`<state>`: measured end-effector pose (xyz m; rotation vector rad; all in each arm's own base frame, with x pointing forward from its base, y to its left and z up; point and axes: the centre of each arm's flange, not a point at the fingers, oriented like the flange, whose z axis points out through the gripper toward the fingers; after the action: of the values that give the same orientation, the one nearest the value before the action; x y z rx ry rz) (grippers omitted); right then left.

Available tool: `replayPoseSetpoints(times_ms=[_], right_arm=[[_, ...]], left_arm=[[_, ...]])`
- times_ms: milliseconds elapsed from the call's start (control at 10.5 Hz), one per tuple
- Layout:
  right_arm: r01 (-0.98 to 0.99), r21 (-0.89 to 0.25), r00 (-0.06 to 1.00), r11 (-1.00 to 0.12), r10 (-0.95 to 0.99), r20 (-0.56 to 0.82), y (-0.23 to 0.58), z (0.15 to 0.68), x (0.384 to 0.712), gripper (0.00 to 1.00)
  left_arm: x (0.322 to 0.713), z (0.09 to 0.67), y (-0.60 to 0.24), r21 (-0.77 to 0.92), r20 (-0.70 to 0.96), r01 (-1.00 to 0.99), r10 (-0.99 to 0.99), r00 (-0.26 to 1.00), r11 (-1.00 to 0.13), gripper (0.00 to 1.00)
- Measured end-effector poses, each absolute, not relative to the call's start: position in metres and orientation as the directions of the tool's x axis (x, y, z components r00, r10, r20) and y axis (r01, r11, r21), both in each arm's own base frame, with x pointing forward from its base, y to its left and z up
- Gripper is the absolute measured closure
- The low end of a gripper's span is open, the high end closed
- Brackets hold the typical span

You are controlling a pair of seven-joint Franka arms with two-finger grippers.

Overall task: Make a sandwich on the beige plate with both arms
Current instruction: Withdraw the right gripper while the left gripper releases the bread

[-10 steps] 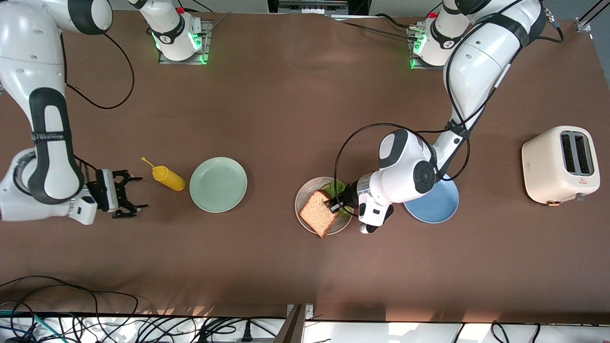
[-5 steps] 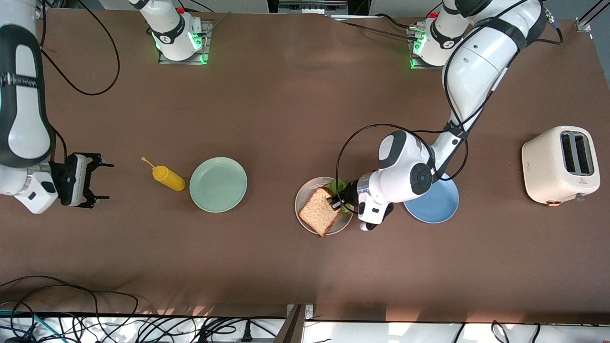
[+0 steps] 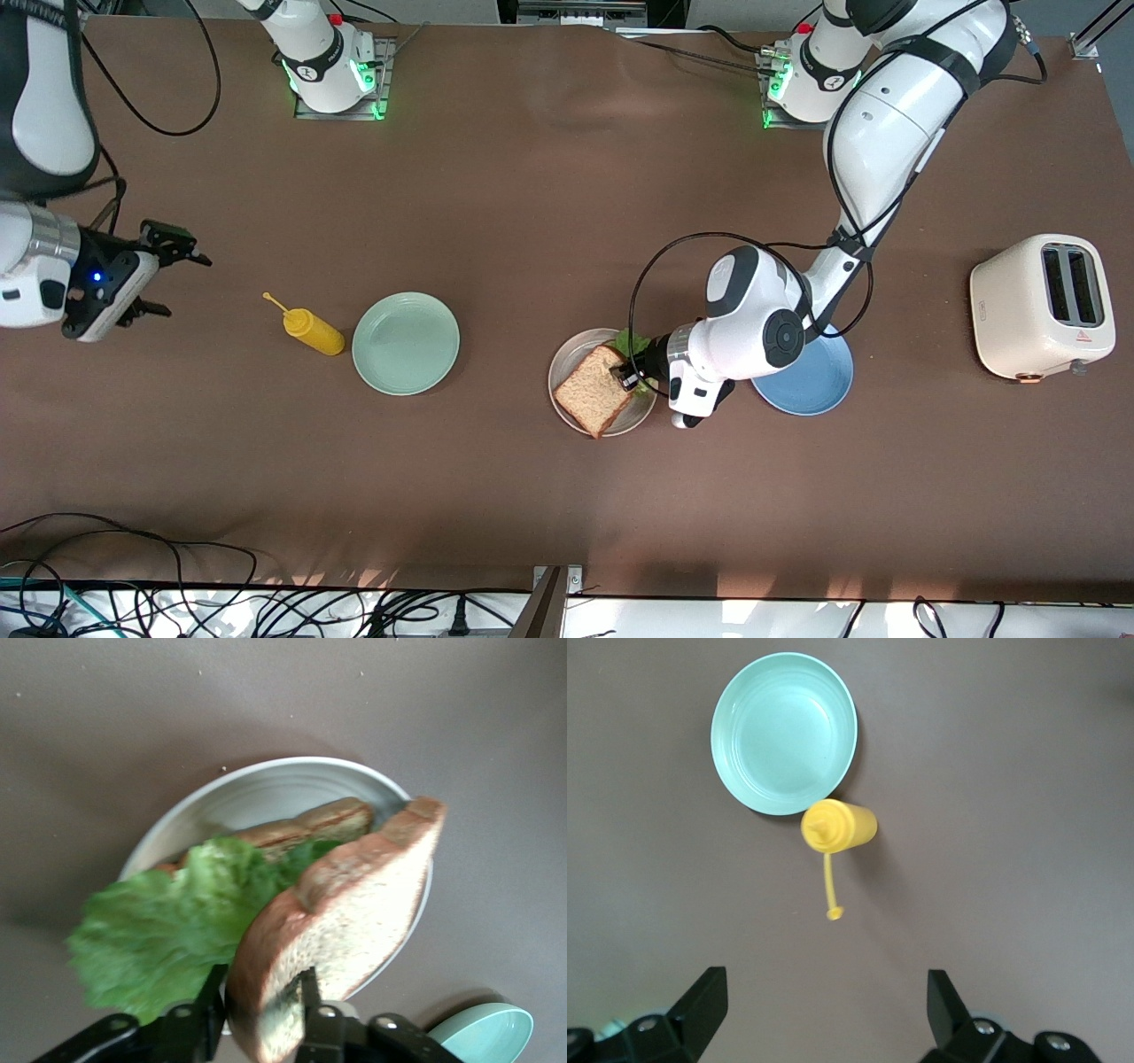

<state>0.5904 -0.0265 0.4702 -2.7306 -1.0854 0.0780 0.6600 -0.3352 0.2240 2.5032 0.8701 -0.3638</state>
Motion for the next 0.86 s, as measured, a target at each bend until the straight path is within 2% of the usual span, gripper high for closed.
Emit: replayPoseSetpoints(times_ms=[191, 383, 574, 861], right_arm=[[0.522, -0.176, 0.847, -0.835, 0.531, -0.006, 0.002, 0.501, 0.574, 0.00], [0.375, -0.161, 0.924, -0.913, 0.382, -0.014, 0.018, 0.522, 0.561, 0.00], [0.285, -0.134, 0.957, -0.949, 0.289, -0.012, 0.032, 0.538, 0.551, 0.00], [0.250, -0.074, 0.968, -0.965, 0.250, 0.008, 0.048, 0.562, 0.542, 0.00]], left_arm=[[0.661, 0.218, -0.325, 0.310, -0.391, 0.643, 0.522, 0.757, -0.700, 0.28], [0.661, 0.212, -0.318, 0.279, -0.397, 0.640, 0.521, 0.756, -0.716, 0.02], [0.659, 0.210, -0.312, 0.253, -0.413, 0.636, 0.513, 0.753, -0.729, 0.00], [0.669, 0.218, -0.279, 0.220, -0.443, 0.634, 0.503, 0.742, -0.742, 0.00]])
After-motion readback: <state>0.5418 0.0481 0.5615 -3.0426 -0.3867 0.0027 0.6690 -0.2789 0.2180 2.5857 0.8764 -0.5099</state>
